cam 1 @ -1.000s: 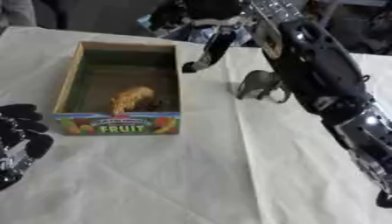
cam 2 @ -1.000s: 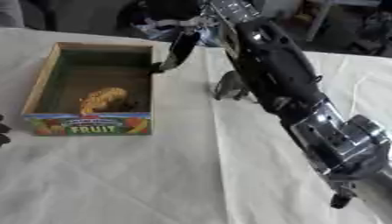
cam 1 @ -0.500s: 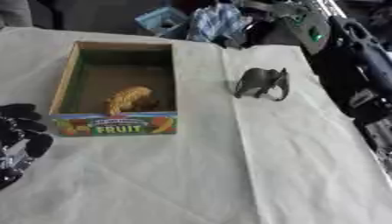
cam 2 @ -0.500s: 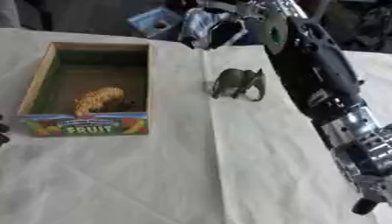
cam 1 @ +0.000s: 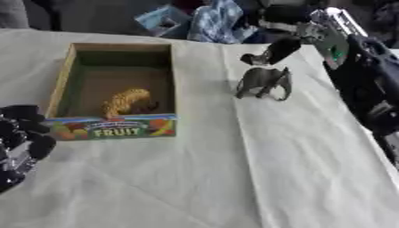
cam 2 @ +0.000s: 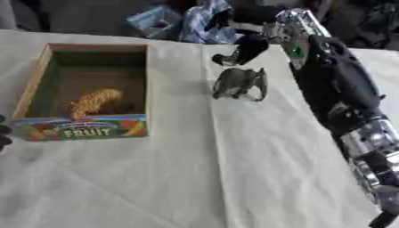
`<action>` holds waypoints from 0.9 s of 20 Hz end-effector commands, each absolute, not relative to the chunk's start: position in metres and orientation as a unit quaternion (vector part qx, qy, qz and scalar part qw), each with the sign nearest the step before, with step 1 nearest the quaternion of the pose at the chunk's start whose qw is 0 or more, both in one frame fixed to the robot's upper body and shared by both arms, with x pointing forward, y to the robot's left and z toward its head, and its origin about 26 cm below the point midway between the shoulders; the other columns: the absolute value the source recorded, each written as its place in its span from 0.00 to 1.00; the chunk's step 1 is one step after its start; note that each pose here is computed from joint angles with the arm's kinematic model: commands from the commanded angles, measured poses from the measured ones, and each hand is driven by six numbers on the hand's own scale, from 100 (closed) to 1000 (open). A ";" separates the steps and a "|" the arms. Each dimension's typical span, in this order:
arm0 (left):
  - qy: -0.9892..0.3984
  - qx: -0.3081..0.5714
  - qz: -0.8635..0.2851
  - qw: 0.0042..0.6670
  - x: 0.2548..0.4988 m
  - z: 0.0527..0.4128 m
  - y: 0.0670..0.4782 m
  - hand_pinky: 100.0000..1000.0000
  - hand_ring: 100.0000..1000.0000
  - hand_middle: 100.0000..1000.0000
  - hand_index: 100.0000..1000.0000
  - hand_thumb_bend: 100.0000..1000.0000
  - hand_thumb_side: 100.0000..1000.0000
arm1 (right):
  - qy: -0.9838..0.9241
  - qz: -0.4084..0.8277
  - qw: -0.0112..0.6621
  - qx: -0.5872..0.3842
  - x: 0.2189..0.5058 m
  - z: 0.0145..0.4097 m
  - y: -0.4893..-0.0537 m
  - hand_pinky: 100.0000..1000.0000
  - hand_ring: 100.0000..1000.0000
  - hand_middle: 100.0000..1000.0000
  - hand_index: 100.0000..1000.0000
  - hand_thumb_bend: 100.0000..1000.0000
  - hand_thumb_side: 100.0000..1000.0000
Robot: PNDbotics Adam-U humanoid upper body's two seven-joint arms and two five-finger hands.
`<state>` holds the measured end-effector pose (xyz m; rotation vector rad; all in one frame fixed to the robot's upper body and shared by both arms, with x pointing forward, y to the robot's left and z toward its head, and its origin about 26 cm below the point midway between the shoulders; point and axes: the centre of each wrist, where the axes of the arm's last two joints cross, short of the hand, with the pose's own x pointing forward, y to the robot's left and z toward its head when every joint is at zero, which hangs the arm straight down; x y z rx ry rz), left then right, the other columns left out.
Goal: Pick up objects on the table and place them in the box.
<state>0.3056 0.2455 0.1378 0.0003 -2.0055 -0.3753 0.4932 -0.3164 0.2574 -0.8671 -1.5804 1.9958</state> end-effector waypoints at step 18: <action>-0.847 0.007 -0.157 0.508 0.306 0.148 0.248 0.48 0.53 0.53 0.69 0.74 0.35 | -0.446 0.799 0.237 -0.326 0.489 0.218 -0.372 0.81 0.82 0.84 0.91 0.24 0.77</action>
